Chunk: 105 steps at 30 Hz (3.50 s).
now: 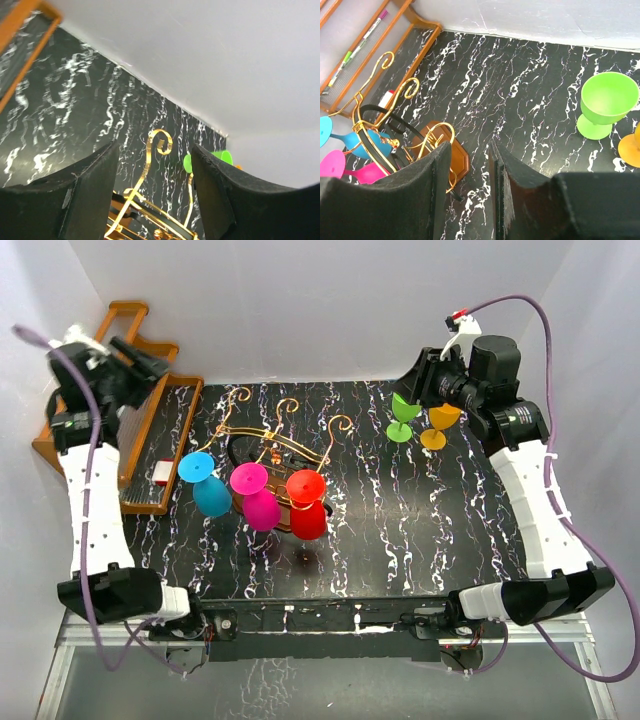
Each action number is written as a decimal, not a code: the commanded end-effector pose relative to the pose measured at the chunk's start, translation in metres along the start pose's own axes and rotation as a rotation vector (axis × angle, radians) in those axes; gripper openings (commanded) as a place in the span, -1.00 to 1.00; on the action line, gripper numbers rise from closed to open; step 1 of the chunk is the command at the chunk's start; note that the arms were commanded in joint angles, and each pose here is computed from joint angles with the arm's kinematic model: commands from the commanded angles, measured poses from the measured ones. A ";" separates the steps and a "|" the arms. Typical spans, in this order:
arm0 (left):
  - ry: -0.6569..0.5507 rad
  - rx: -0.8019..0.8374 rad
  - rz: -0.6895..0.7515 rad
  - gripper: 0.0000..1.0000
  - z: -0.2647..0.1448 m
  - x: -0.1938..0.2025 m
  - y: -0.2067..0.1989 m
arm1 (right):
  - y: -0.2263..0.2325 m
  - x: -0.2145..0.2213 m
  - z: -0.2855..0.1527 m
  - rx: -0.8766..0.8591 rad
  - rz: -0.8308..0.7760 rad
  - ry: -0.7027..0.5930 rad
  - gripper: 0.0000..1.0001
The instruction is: Take the wine glass off the wine glass rack
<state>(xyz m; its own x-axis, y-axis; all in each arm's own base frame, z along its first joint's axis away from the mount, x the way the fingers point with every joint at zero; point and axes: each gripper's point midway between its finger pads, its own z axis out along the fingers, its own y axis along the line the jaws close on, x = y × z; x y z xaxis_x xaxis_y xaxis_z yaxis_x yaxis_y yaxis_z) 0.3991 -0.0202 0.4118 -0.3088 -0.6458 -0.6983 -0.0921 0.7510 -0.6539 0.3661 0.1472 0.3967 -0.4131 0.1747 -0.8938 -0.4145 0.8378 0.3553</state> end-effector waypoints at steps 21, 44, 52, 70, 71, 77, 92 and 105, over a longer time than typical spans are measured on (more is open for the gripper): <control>0.042 -0.220 -0.124 0.13 -0.140 0.130 0.087 | 0.043 -0.047 -0.047 -0.120 -0.083 -0.181 -0.21; 0.069 -0.162 -0.307 0.19 -0.119 0.164 0.095 | 0.041 -0.041 -0.037 -0.134 -0.071 -0.167 -0.21; 0.069 -0.178 -0.321 0.17 -0.104 0.162 0.101 | 0.040 -0.039 -0.033 -0.138 -0.065 -0.162 -0.21; 0.067 -0.167 -0.302 -1.00 -0.104 0.152 0.093 | 0.037 -0.039 -0.031 -0.128 -0.059 -0.170 -0.22; 0.065 -0.166 -0.300 -1.00 -0.105 0.151 0.091 | 0.037 -0.039 -0.031 -0.127 -0.058 -0.169 -0.22; 0.055 -0.153 -0.300 -1.00 -0.114 0.143 0.081 | 0.038 -0.043 -0.036 -0.123 -0.062 -0.187 -0.22; -0.009 -0.142 -0.334 -1.00 -0.098 0.130 0.083 | 0.040 -0.043 -0.038 -0.133 -0.057 -0.206 -0.22; -0.023 -0.007 -0.391 -1.00 -0.078 0.127 0.067 | 0.040 -0.041 -0.035 -0.144 -0.054 -0.207 -0.23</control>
<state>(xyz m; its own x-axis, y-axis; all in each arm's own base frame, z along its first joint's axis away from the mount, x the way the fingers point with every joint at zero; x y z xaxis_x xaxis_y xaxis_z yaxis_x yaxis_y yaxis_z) 0.2679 -0.0299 0.2798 -0.2263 -0.8799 -0.4178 -0.3225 0.4724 -0.8203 0.3443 0.1557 0.4320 -0.3059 0.2276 -0.9244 -0.5102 0.7806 0.3611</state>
